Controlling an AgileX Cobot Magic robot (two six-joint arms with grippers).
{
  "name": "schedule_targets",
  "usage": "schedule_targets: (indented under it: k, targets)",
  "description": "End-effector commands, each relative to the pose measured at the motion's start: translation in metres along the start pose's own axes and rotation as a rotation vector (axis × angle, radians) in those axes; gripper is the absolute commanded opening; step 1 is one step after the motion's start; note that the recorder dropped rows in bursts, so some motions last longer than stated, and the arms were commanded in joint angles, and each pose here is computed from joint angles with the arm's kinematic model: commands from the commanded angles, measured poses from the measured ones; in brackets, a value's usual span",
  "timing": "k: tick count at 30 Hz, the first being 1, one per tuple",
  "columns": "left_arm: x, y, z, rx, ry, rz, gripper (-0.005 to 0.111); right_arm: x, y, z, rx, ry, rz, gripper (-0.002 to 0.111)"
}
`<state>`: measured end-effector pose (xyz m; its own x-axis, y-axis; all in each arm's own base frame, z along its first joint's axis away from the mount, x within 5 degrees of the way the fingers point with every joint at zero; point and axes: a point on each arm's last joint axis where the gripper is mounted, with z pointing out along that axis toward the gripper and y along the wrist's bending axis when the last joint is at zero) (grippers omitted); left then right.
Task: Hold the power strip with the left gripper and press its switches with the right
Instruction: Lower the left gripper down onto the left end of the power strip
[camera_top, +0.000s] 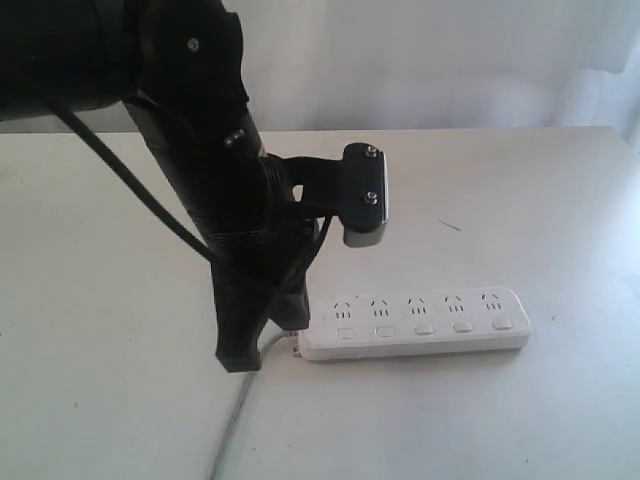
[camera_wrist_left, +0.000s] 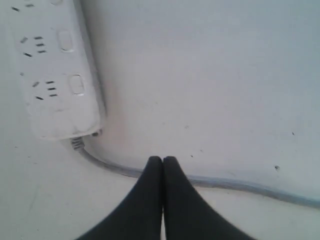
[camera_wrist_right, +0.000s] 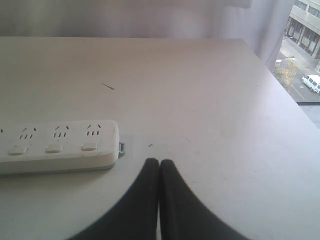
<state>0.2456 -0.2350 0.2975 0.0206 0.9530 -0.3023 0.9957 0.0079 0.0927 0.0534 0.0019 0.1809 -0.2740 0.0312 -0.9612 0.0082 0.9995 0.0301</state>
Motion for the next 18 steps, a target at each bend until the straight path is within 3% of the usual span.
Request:
schedule_targets:
  k: [1, 7, 9, 12, 15, 16, 17, 18]
  targets:
    - [-0.006, 0.001, -0.004, -0.035, -0.055, -0.103, 0.000, -0.001, 0.000, 0.000, 0.006, -0.017, 0.003, 0.000]
    - [-0.008, 0.001, -0.005, -0.031, -0.081, -0.079, 0.000, -0.001, 0.000, 0.000, 0.006, -0.017, 0.003, 0.000]
    - [-0.009, -0.001, -0.005, -0.013, -0.084, -0.060, 0.007, -0.001, 0.000, 0.000, 0.006, -0.017, 0.003, 0.000]
    - [-0.010, -0.001, -0.005, -0.013, -0.093, -0.002, 0.036, -0.001, 0.000, 0.000, 0.006, -0.017, 0.003, 0.000]
    - [-0.011, 0.002, -0.003, -0.038, -0.110, 0.023, 0.085, -0.001, 0.000, 0.000, 0.006, -0.017, 0.003, 0.000]
    - [-0.012, 0.004, -0.001, -0.052, -0.118, 0.018, 0.096, -0.001, 0.000, 0.000, 0.006, -0.017, 0.003, 0.000]
    - [-0.013, 0.006, 0.000, -0.063, -0.125, 0.015, 0.105, -0.001, 0.000, 0.000, 0.006, -0.017, 0.003, 0.000]
    - [-0.014, 0.009, 0.005, -0.072, -0.120, 0.015, 0.105, -0.001, 0.000, 0.000, 0.006, -0.017, 0.003, 0.000]
